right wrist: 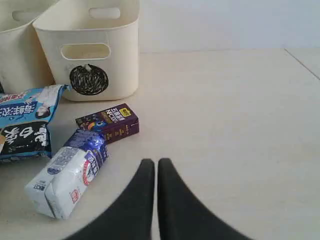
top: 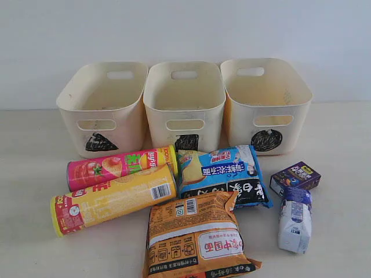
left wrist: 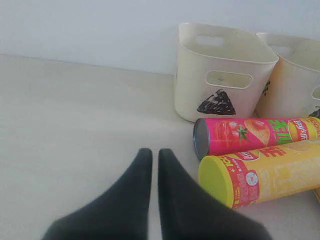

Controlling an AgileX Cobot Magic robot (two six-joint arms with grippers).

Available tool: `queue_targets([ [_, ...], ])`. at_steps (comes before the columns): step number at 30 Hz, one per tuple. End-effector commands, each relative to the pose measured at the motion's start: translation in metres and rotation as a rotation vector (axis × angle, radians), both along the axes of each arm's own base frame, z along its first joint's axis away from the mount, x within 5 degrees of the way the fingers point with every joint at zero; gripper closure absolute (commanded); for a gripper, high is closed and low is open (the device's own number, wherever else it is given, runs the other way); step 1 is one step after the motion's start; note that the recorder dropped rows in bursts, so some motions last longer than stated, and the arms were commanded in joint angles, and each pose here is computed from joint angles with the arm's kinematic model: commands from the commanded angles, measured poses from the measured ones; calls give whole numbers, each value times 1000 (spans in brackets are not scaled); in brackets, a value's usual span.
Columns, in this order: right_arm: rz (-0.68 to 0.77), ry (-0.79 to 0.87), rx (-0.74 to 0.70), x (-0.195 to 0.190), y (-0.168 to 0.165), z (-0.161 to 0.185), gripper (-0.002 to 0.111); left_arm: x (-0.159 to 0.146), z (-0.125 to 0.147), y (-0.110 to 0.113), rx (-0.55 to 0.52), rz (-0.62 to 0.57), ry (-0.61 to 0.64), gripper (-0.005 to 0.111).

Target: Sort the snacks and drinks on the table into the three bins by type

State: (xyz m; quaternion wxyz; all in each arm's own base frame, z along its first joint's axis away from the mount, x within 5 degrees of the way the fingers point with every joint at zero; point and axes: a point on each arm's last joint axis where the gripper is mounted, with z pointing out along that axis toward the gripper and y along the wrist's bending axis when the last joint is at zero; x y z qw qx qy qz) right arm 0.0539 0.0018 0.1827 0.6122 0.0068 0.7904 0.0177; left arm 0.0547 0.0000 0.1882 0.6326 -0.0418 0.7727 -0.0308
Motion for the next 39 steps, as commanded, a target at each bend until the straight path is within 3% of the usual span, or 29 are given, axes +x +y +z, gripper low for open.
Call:
queue_targets([
  [1,-5,-66,-19,1,-1,6,108,0,-1,0,6,3,5,103],
  [11,-34,-564,17,-2,-3,50,108,0,-1,0,6,3,5,103],
  [18,41,-831,476,-13,-4,74,108,0,-1,0,6,3,5,103],
  [23,66,-915,471,-18,-3,91,108,0,-1,0,6,3,5,103],
  [30,89,-1052,482,-9,-4,147,108,0,-1,0,6,3,5,103],
  [39,74,-1011,462,59,-4,207,108,0,-1,0,6,3,5,103],
])
